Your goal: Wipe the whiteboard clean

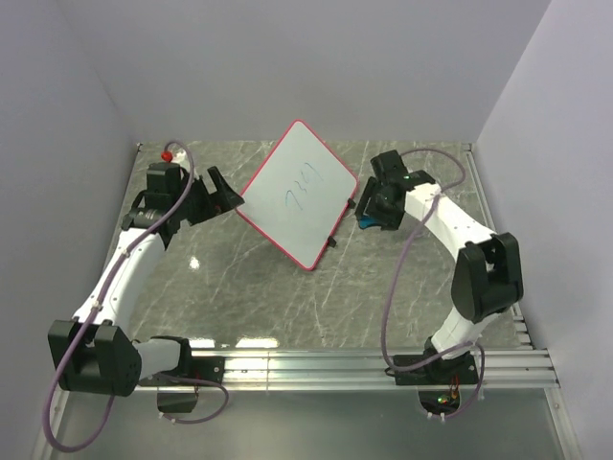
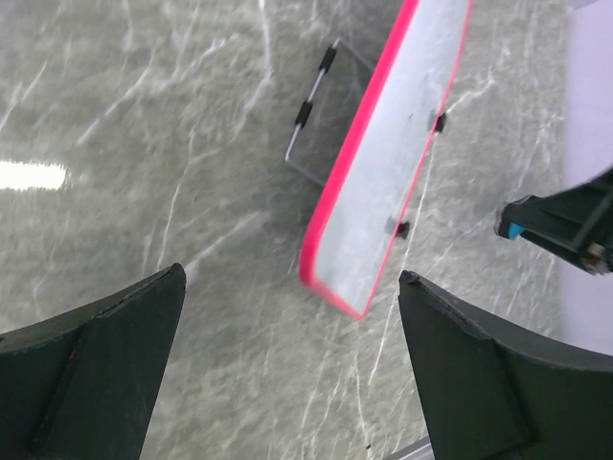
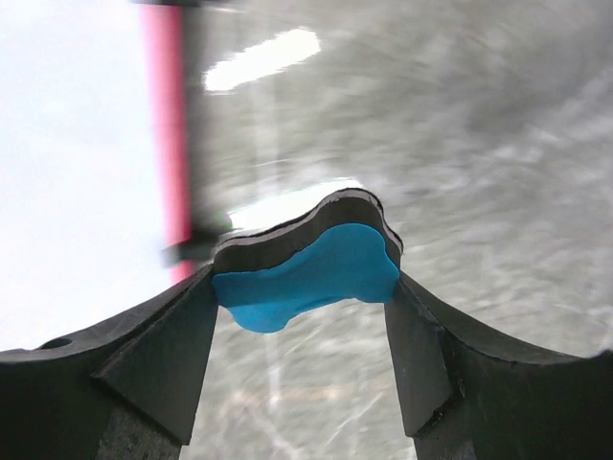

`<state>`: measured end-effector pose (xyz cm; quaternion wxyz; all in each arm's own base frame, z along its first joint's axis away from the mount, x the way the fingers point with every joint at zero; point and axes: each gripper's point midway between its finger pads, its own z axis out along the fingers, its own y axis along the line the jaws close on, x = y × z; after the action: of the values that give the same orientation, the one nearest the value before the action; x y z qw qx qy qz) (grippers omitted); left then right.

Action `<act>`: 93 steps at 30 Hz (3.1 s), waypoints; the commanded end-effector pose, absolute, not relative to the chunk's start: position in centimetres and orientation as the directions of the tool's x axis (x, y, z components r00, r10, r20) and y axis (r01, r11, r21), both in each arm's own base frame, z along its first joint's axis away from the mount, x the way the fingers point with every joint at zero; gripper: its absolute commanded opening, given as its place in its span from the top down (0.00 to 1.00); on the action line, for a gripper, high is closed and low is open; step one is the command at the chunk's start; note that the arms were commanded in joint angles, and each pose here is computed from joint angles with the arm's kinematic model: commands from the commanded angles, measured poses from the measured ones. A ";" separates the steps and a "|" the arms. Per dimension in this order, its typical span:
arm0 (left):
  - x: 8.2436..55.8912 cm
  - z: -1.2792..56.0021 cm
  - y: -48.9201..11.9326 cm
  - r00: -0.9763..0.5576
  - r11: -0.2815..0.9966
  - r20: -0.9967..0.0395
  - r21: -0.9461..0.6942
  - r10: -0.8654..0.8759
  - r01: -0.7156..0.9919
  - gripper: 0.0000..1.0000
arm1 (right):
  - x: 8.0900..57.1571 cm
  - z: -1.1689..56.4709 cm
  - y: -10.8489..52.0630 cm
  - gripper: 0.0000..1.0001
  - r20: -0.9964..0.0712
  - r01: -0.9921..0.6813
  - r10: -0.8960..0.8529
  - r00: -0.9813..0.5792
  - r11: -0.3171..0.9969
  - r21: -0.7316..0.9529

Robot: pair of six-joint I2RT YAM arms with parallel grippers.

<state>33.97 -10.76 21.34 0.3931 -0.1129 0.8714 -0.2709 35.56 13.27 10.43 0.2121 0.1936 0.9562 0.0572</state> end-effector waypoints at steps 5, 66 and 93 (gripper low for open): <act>38.2 26.0 -12.3 -0.600 0.794 -0.686 -0.593 -0.412 0.134 0.01 | 35.7 12.0 15.5 1.00 -0.327 0.194 0.269 -0.906 0.950 0.245; 34.9 21.7 -14.2 -0.697 0.753 -0.650 -0.612 -0.304 0.242 0.01 | 36.3 5.6 15.2 0.03 -0.149 0.808 0.892 -0.427 0.451 0.378; 34.7 20.2 -16.0 -0.726 0.753 -0.638 -0.603 -0.257 0.263 0.01 | 37.3 1.9 13.0 0.99 -0.224 0.856 0.867 -0.445 0.485 0.177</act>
<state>33.85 -15.59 19.31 0.3508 -0.0188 0.8692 -0.3480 37.74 14.39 2.31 0.1412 0.5160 0.8427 0.0613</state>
